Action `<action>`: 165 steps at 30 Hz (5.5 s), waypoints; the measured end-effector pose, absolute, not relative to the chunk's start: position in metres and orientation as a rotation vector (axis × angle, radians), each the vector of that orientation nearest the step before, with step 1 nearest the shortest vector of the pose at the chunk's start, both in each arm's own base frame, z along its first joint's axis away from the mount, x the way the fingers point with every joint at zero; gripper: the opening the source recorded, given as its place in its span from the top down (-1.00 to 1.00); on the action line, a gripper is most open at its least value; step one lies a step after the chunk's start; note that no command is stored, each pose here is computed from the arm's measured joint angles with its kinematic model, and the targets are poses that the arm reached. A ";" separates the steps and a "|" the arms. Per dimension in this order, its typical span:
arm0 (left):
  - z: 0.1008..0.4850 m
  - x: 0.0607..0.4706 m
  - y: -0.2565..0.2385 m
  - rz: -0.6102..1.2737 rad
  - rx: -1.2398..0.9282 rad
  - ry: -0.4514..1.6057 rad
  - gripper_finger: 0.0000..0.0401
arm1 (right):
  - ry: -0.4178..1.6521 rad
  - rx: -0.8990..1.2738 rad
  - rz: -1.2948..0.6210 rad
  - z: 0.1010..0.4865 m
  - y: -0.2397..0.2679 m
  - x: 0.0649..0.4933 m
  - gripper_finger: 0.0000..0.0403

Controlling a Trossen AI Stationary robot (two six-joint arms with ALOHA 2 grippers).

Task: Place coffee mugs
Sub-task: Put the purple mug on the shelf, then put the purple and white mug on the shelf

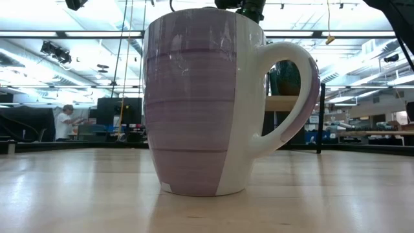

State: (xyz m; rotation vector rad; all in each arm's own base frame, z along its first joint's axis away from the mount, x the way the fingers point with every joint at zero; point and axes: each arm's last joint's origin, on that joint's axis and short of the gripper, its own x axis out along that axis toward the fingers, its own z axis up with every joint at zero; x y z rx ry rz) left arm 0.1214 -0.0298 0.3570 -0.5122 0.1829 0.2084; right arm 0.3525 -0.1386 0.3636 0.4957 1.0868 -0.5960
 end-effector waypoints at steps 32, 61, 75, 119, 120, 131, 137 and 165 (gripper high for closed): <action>0.357 0.121 -0.031 0.190 -0.543 0.191 0.29 | 1.188 0.401 -0.210 0.378 -0.056 0.354 0.17; 0.358 0.127 -0.032 0.211 -0.764 0.150 0.29 | 0.970 0.027 0.170 0.369 0.131 0.378 0.17; 0.349 0.149 -0.040 0.282 -0.904 0.174 0.29 | 1.051 -0.176 0.400 0.336 0.182 0.379 0.10; 0.353 0.150 -0.040 0.258 -0.968 0.141 0.29 | 1.012 -0.989 0.812 0.227 0.215 0.376 0.12; 0.353 0.150 -0.040 0.258 -0.968 0.141 0.29 | 1.009 -0.994 0.814 0.224 0.215 0.376 0.12; 0.353 0.150 -0.040 0.257 -0.969 0.140 0.29 | 0.970 -0.966 0.787 0.211 0.216 0.378 0.29; 0.353 0.150 -0.040 0.257 -0.970 0.140 0.29 | 0.982 -0.929 0.804 0.211 0.215 0.378 0.53; 0.353 0.150 -0.040 0.255 -0.962 0.140 0.29 | 1.309 -0.487 0.617 0.249 0.157 0.389 0.86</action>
